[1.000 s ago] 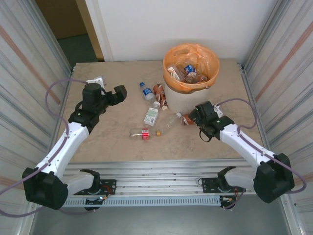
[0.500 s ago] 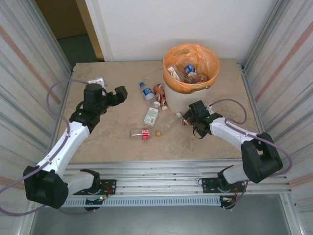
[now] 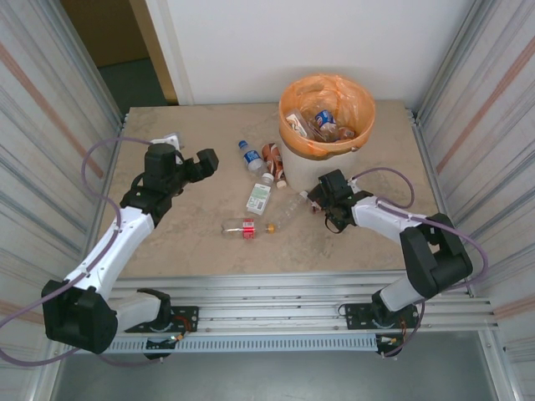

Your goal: Put the plastic bottles in the bin

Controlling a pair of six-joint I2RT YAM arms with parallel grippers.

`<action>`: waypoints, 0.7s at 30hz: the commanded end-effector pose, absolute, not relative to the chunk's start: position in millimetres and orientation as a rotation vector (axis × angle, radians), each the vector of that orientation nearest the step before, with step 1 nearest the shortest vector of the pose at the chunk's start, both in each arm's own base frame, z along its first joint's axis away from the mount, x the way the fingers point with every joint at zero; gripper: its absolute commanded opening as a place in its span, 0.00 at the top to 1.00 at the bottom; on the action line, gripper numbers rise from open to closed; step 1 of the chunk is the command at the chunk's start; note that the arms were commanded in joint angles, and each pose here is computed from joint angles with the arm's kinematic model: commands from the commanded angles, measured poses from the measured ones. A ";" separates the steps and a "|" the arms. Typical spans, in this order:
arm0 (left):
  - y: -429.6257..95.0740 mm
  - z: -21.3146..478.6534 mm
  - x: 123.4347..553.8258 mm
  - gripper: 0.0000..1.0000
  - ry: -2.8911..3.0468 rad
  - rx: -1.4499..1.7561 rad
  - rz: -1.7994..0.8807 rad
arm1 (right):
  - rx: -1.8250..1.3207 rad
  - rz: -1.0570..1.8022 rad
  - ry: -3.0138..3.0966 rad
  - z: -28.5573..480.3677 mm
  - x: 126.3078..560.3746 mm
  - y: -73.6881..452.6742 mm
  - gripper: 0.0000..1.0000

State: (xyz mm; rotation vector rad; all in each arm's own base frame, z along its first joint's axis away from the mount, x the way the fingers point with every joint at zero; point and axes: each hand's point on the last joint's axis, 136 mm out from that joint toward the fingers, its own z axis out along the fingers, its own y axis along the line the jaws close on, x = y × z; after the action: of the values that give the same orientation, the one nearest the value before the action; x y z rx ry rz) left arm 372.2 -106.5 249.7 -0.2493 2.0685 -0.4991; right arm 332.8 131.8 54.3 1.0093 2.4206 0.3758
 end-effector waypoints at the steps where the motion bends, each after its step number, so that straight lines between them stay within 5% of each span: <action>1: -106.5 245.6 373.4 0.01 2.064 -0.260 -0.517 | 1.027 0.316 2.437 45.5 333.4 124.0 0.01; 21: -110.0 239.2 375.1 0.01 2.077 -0.269 -0.540 | 0.907 0.167 2.554 23.4 333.0 93.4 0.18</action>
State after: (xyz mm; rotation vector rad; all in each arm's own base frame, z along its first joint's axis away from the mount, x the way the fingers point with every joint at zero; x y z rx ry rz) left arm 372.3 -110.0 240.5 -0.2520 2.0865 -0.5215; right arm 333.3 96.5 28.1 0.9622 2.5049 0.2126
